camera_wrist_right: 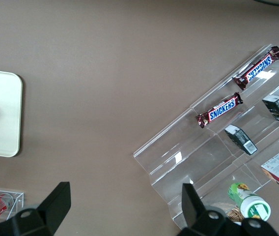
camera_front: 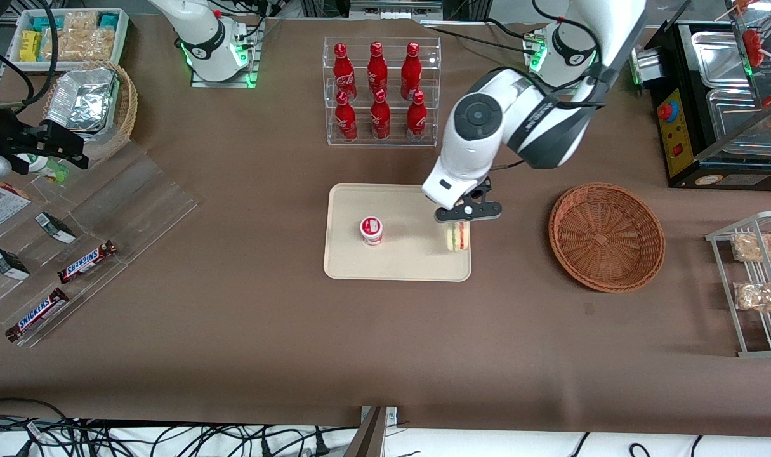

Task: Place sandwich from basket to tray
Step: 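Carry the sandwich over the cream tray beside the red cup, then lower the sandwich onto the tray and open the left gripper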

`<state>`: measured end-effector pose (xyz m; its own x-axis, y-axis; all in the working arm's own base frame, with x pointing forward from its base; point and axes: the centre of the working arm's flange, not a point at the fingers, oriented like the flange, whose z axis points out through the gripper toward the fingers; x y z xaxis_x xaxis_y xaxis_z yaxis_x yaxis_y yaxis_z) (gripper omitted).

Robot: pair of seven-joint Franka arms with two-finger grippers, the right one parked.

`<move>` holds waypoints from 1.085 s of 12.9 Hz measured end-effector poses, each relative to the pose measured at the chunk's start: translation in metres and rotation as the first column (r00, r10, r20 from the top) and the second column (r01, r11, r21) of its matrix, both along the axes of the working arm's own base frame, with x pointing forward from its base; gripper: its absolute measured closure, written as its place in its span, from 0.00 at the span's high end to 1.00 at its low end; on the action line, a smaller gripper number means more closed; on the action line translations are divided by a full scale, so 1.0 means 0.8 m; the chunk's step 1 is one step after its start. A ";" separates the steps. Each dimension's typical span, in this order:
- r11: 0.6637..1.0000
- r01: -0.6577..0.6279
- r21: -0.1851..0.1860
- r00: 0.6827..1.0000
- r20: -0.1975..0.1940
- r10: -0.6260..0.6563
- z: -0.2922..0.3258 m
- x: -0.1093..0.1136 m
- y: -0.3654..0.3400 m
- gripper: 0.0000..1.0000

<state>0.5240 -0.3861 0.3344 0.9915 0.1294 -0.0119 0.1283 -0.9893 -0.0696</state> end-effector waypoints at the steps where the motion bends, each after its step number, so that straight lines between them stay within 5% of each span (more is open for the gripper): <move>1: 1.000 -0.004 0.007 1.000 0.014 0.004 -0.015 -0.006 -0.012 0.33; 5: 1.000 0.005 -0.004 0.998 0.060 -0.005 -0.050 -0.023 -0.032 0.34; 9: 0.999 -0.011 0.042 0.992 0.124 0.006 -0.089 -0.031 -0.035 0.34; 14: 0.999 -0.016 0.049 0.992 0.127 0.010 -0.113 -0.039 -0.043 0.34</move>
<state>0.4931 -0.4208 0.2443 0.9829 0.1393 0.1203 0.1518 -0.9832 -0.1015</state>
